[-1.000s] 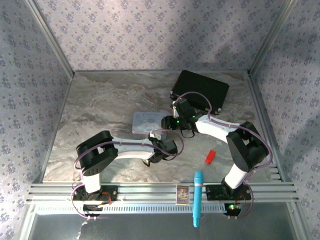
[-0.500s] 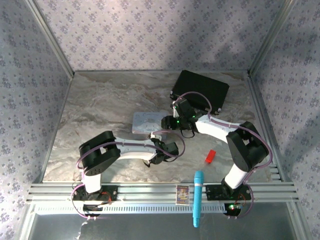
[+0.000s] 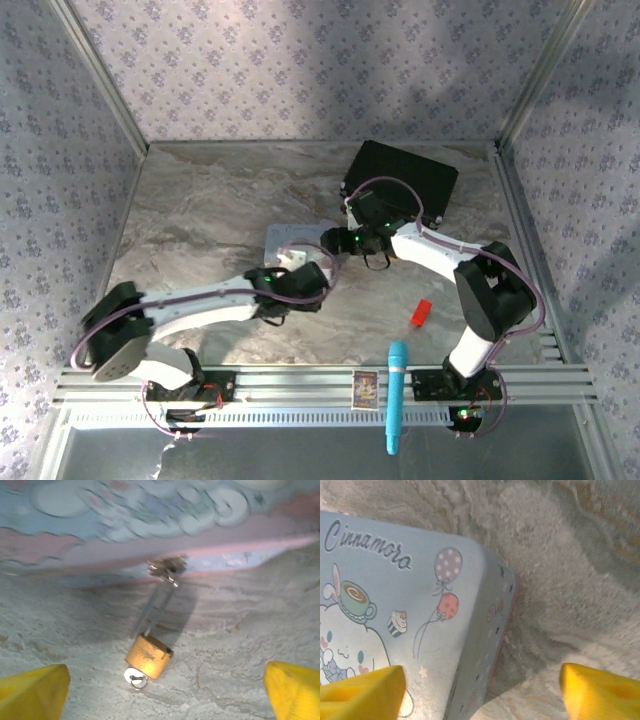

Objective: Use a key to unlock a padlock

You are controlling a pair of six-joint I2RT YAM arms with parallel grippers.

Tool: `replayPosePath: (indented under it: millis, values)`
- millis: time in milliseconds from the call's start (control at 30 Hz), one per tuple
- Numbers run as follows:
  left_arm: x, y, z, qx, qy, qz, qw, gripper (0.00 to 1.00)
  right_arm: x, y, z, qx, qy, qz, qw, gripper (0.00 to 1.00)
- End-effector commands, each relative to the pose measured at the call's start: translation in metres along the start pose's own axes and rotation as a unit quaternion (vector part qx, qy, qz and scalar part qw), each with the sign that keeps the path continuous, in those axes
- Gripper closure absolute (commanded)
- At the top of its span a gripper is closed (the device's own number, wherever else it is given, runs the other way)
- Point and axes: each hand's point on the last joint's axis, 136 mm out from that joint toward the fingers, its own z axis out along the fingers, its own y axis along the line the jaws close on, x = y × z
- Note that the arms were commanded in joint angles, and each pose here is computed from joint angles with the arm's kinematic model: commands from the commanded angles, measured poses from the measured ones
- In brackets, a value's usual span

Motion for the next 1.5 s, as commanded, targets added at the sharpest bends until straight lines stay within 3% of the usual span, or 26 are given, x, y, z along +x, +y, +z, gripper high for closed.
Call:
replayPosePath:
  millis: [0,167,333,567,800,1067,1467]
  values:
    - [-0.017,-0.006,-0.016,0.093,-0.022,-0.044,0.994,0.0,-0.029,0.013,-0.03,0.0,-0.039,-0.041,0.998,0.01]
    - [-0.03,0.014,-0.031,0.159,-0.038,-0.12,0.979,0.0,-0.037,0.031,-0.066,-0.026,-0.081,-0.057,0.995,0.01]
    - [-0.035,0.026,-0.032,0.239,-0.032,-0.205,0.949,0.0,-0.003,0.053,-0.08,-0.046,-0.082,-0.066,0.993,0.01]
    - [-0.036,0.056,-0.024,0.232,-0.022,-0.278,0.932,0.0,0.063,0.093,-0.048,-0.04,-0.06,-0.085,0.994,0.03]
    - [-0.026,0.07,-0.008,0.225,-0.021,-0.336,0.915,0.0,0.093,0.113,0.005,-0.014,-0.025,-0.093,0.995,0.16]
    - [-0.017,0.085,-0.011,0.198,-0.033,-0.338,0.92,0.0,0.114,0.119,0.05,0.02,0.014,-0.115,0.993,0.28]
    - [-0.009,0.094,-0.008,0.184,-0.038,-0.342,0.92,0.0,0.132,0.101,0.072,0.081,0.05,-0.116,0.989,0.44]
